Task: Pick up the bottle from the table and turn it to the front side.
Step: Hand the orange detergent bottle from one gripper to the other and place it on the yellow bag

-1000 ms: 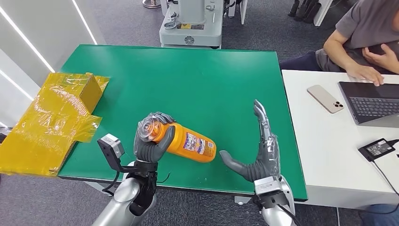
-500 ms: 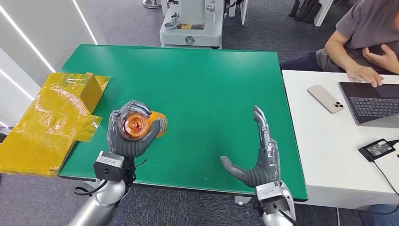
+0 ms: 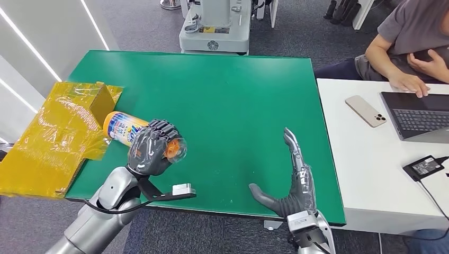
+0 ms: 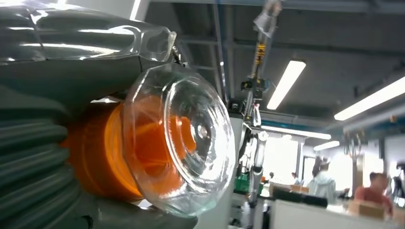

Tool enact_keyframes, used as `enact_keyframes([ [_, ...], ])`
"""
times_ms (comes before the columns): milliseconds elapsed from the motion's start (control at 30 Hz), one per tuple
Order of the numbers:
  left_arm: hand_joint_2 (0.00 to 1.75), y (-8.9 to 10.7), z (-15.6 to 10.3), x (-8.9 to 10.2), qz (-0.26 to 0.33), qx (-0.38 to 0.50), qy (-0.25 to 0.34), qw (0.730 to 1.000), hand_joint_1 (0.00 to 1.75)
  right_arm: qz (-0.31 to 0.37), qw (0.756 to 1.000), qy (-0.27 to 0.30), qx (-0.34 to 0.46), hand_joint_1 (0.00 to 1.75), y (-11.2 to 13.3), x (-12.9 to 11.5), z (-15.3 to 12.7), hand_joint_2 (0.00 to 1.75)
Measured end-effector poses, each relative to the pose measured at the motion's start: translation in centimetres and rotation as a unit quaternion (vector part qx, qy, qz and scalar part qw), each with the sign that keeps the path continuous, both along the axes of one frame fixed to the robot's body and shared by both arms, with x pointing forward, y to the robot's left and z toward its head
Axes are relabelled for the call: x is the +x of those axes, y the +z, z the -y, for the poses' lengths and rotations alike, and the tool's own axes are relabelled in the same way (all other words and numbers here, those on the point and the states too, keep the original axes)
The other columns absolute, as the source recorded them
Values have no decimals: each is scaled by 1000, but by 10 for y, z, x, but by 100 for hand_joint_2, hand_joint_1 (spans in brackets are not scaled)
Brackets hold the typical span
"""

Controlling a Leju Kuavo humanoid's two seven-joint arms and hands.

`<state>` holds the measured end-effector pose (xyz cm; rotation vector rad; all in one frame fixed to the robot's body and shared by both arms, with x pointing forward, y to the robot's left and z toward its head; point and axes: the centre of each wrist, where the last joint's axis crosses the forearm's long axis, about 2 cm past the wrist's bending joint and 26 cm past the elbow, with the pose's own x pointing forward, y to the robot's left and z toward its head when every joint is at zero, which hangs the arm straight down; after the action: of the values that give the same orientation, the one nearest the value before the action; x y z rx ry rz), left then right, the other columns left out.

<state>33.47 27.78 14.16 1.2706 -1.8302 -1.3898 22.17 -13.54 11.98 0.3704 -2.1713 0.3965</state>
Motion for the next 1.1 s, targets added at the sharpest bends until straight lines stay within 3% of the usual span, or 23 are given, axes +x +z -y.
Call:
enact_keyframes([
  [300,175,-18,-15,19,-43,78,26,996,175,-5,1000,-3,0,0,1,-3,1,175],
  [500,175,-33,-27,35,-122,117,56,984,175,-5,1000,1,-3,0,2,-5,1,175],
  [700,175,-46,-36,42,-163,135,94,973,175,-3,1000,1,-4,0,2,-6,0,175],
  [1100,175,-51,-75,55,-212,189,163,945,175,2,1000,-11,-9,0,5,-7,0,175],
])
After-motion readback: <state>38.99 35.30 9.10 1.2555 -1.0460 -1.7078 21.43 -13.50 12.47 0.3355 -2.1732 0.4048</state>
